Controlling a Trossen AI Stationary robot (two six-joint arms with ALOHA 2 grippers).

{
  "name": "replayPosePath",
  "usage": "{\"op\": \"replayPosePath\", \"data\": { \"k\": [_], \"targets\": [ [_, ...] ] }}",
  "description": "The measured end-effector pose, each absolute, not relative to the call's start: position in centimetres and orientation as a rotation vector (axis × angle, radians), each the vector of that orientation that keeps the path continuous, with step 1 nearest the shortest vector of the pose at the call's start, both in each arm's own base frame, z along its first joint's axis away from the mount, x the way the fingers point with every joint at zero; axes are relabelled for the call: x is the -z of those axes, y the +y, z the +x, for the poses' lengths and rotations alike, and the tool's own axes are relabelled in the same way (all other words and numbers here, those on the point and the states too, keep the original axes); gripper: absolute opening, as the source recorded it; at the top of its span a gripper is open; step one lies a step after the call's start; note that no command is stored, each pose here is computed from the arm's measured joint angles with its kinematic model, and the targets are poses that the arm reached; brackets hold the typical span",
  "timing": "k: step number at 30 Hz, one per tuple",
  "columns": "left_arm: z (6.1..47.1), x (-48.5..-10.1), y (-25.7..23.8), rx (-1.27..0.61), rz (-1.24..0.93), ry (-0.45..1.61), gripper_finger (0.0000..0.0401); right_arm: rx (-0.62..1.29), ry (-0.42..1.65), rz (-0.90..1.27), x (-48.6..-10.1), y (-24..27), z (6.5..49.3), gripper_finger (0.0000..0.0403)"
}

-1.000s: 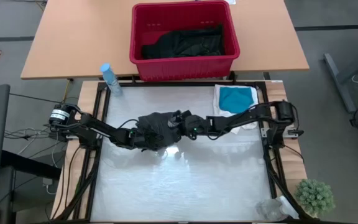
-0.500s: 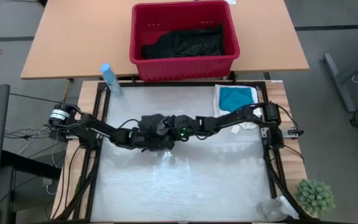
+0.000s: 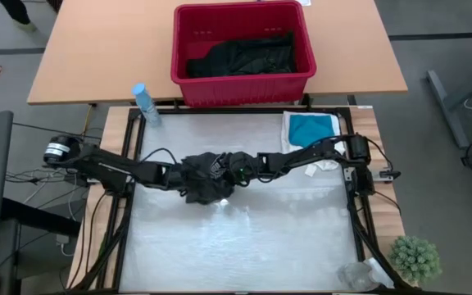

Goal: Fold laundry
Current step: Fold the gray boxers

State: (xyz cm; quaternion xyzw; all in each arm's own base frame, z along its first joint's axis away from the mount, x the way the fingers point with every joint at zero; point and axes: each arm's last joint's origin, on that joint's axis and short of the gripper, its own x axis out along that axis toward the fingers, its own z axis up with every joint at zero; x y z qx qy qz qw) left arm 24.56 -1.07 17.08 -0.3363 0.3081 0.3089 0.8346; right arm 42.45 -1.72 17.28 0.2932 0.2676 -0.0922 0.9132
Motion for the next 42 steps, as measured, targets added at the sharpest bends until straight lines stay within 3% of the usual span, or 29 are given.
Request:
{"op": "replayPosePath", "data": {
  "k": [9,22,35,42],
  "targets": [
    [23.2,-18.6,-3.8,-0.718,-0.629,0.575,0.0000,0.248,0.588,0.607,-16.6,-2.4,42.0,0.0024],
    [25.6,-11.9,-4.8,-0.801,-0.624,0.729,0.0000,0.288,0.671,0.619,-16.1,-2.8,41.4,0.0024],
    [28.5,-9.6,-3.0,-0.675,-0.636,0.707,0.0000,0.420,0.797,0.602,-16.6,-3.0,39.6,0.0024],
    [28.1,-11.3,-2.3,-0.623,-0.653,0.723,0.0000,0.516,0.823,0.577,-17.3,-4.6,38.6,0.0024]
  ]
}}
